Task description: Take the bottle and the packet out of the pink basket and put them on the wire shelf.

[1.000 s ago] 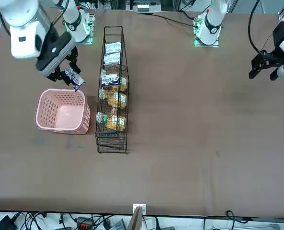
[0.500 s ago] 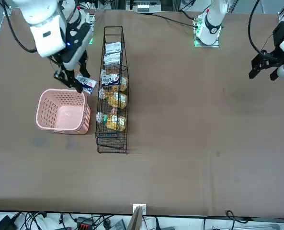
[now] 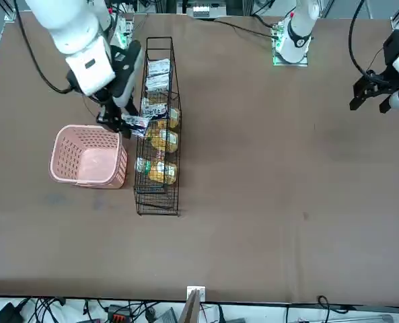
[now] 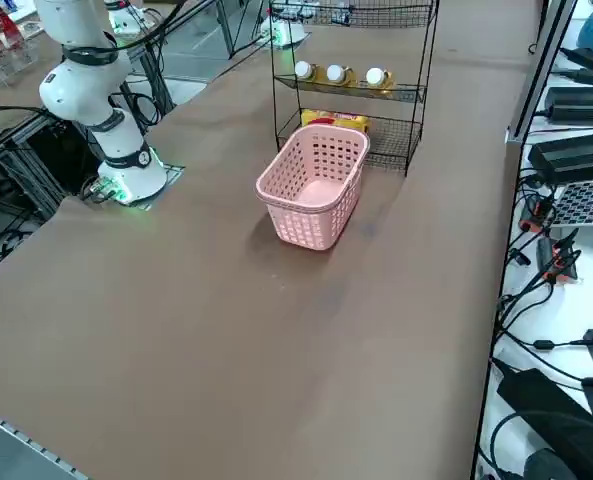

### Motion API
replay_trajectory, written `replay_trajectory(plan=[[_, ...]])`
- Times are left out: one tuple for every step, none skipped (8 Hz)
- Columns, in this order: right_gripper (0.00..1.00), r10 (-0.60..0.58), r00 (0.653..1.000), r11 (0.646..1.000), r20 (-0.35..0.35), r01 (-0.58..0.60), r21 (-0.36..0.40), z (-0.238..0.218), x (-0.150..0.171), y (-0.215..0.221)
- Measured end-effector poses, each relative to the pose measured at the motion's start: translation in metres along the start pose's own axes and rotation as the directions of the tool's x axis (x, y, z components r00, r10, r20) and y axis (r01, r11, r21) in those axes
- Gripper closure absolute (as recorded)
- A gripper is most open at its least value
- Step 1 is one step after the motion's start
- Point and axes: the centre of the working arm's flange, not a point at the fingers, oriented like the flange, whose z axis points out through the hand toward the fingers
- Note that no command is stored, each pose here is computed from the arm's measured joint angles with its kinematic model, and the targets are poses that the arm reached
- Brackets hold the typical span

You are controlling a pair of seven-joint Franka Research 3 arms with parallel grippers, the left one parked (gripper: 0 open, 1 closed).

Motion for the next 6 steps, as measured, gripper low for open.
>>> replay_trajectory(plan=[[0.57,-0.037,0.999,0.999,-0.002,0.037,0.014,0.009,0.005,0.001],[0.57,-0.075,0.997,0.997,-0.003,0.075,0.027,0.018,0.009,0.002],[0.57,-0.106,0.994,0.994,-0.003,0.106,0.04,0.026,0.01,0.004],[0.57,-0.133,0.991,0.99,-0.003,0.133,0.05,0.034,0.011,0.006],[0.57,-0.164,0.986,0.985,-0.004,0.164,0.059,0.04,0.012,0.008],[0.57,-0.189,0.982,0.98,-0.004,0.189,0.067,0.046,0.012,0.009]])
